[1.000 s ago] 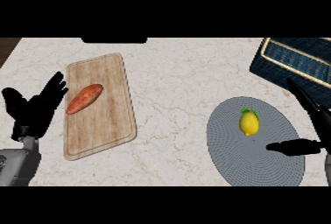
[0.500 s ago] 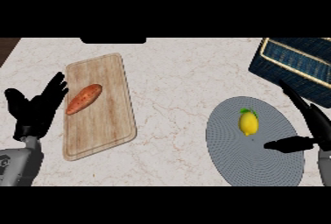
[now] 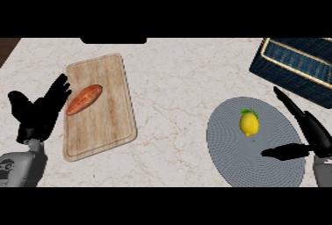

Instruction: Pick the lemon from the placemat and place it in the basket

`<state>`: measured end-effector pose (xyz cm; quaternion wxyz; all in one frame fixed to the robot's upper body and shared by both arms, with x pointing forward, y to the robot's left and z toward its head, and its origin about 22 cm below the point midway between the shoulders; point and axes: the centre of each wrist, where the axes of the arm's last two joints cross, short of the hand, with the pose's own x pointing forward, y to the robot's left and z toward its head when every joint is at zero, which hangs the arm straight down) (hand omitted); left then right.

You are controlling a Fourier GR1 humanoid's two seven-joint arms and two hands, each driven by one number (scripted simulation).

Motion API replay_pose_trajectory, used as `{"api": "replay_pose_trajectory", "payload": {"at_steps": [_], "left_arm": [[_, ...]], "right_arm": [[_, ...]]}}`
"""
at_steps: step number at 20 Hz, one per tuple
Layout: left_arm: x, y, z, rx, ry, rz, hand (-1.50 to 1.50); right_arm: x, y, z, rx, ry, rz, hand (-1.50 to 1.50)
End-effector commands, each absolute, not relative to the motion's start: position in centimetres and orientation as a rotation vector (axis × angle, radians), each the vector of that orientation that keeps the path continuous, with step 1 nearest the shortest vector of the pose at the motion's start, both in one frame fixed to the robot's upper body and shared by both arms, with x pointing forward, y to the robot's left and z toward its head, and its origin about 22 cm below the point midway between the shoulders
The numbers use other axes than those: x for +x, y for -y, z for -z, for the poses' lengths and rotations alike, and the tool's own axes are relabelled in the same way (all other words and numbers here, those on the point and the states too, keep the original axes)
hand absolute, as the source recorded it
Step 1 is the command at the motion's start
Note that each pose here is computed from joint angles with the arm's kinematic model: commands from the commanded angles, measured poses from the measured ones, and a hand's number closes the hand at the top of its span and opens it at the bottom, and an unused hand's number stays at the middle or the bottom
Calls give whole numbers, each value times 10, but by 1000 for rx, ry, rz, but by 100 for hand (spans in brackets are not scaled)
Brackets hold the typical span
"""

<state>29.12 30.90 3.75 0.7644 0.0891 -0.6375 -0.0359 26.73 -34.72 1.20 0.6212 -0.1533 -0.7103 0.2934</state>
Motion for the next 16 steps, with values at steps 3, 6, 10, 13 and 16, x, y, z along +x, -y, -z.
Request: {"api": "replay_pose_trajectory", "payload": {"at_steps": [3,6,10,13,16], "left_arm": [[290,-324,-46,216,1388,61,0],[286,-322,-44,181,1381,68,0],[297,-319,-30,177,1387,87,0],[289,-335,-30,203,1387,67,0],[290,-313,-33,207,1383,71,0]], "right_arm": [[263,347,-2,-351,1663,-687,-150],[267,329,4,-408,1585,-715,-150],[272,332,-22,-449,1574,-730,-150],[271,327,4,-473,1565,-737,-150],[278,305,16,-477,1580,-793,150]]}}
